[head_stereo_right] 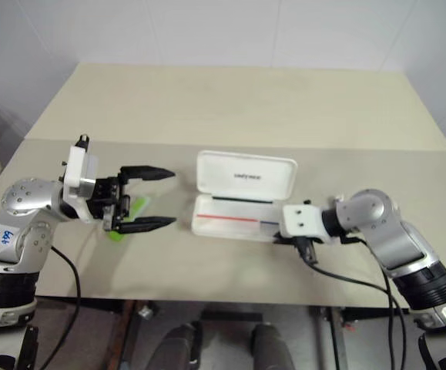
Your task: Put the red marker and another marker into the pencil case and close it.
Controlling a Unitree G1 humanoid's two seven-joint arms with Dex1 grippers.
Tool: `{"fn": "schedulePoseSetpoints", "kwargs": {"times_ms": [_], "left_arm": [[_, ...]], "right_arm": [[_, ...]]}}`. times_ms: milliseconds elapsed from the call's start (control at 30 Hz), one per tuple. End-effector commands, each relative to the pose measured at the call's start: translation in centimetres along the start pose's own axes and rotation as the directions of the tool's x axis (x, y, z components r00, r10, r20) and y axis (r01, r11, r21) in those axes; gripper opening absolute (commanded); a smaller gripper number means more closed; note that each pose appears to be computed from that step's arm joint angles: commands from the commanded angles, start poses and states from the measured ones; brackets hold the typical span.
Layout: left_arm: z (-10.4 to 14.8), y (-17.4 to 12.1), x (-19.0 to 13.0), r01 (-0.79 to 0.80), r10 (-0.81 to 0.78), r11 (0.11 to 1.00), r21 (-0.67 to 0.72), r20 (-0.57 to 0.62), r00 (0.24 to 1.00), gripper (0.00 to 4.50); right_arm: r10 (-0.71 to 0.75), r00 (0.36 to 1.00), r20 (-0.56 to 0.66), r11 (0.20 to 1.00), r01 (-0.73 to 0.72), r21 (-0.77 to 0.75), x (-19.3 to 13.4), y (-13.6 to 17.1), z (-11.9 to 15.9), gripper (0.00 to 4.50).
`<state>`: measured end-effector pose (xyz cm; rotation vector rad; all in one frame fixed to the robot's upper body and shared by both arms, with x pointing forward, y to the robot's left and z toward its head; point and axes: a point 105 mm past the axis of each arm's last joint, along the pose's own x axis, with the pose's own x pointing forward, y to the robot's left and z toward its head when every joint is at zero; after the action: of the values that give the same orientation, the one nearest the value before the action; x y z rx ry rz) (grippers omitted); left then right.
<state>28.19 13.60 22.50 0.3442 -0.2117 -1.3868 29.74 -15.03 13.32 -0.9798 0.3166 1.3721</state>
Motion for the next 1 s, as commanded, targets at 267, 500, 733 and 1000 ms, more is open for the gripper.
{"fn": "schedulePoseSetpoints", "kwargs": {"times_ms": [267,500,733,1000], "left_arm": [[0.6,-0.3,-0.1,-0.029,0.028,0.999,0.031,0.016,0.999,4.50],[0.8,-0.3,-0.2,-0.037,0.037,0.999,0.037,0.018,0.999,4.50],[0.9,-0.7,-0.6,-0.012,0.013,0.999,0.034,-0.007,1.000,4.50],[0.7,-1.3,-1.0,0.022,-0.022,1.000,0.010,-0.029,0.999,4.50]], "right_arm": [[0.051,0.999,-0.007,0.996,-0.051,-0.069,0.2,0.1,-0.4,0.02],[-0.030,0.999,0.037,0.993,0.034,-0.112,0.3,-1.6,0.2,1.77],[0.028,0.991,0.131,0.992,-0.012,-0.124,-0.7,-0.4,1.3,2.85],[-0.044,0.955,0.294,0.998,0.052,-0.019,-2.1,-0.1,2.7,2.85]]}}
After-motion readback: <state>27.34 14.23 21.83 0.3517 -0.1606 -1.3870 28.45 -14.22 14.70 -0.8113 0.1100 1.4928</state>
